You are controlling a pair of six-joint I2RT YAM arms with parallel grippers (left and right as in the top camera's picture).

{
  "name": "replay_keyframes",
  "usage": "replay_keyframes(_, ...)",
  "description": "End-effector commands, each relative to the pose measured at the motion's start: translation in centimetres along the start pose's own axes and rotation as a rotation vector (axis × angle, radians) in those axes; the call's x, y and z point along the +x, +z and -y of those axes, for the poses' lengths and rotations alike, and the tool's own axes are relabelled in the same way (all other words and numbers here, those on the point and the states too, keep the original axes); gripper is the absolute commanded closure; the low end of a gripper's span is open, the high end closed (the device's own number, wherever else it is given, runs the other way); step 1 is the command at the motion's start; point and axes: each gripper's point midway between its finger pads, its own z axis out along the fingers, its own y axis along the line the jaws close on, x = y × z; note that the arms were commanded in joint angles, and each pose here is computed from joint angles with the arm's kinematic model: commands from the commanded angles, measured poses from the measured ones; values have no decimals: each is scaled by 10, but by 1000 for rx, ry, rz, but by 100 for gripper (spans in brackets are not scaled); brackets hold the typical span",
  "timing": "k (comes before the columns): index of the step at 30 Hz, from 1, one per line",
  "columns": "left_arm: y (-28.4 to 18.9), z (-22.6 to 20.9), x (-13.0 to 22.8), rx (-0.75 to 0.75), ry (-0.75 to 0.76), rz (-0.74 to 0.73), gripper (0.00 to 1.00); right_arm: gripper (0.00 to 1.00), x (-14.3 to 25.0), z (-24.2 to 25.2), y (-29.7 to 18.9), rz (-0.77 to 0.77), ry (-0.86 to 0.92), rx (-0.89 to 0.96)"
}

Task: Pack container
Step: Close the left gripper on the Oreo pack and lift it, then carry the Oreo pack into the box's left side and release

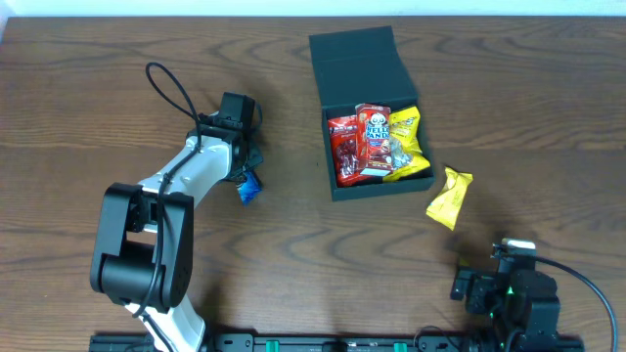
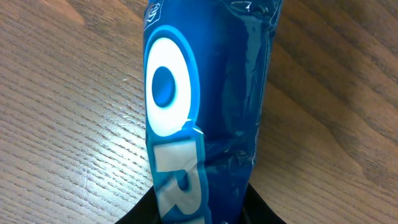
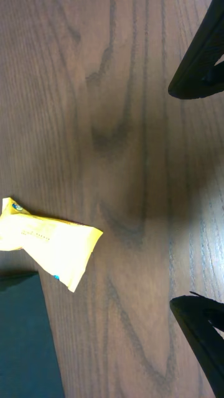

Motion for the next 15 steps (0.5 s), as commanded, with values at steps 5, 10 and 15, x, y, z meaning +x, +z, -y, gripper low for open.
replay_keyframes(5,5,-4,4,-25,11,-6,80,1,2,2,1,-5,0,6)
replay_keyframes(10,2,0,5,-18,20,-1,81,1,2,2,1,-5,0,6)
replay_keyframes(15,-6,6,4,-3,31,13,85,1,2,2,1,-5,0,6)
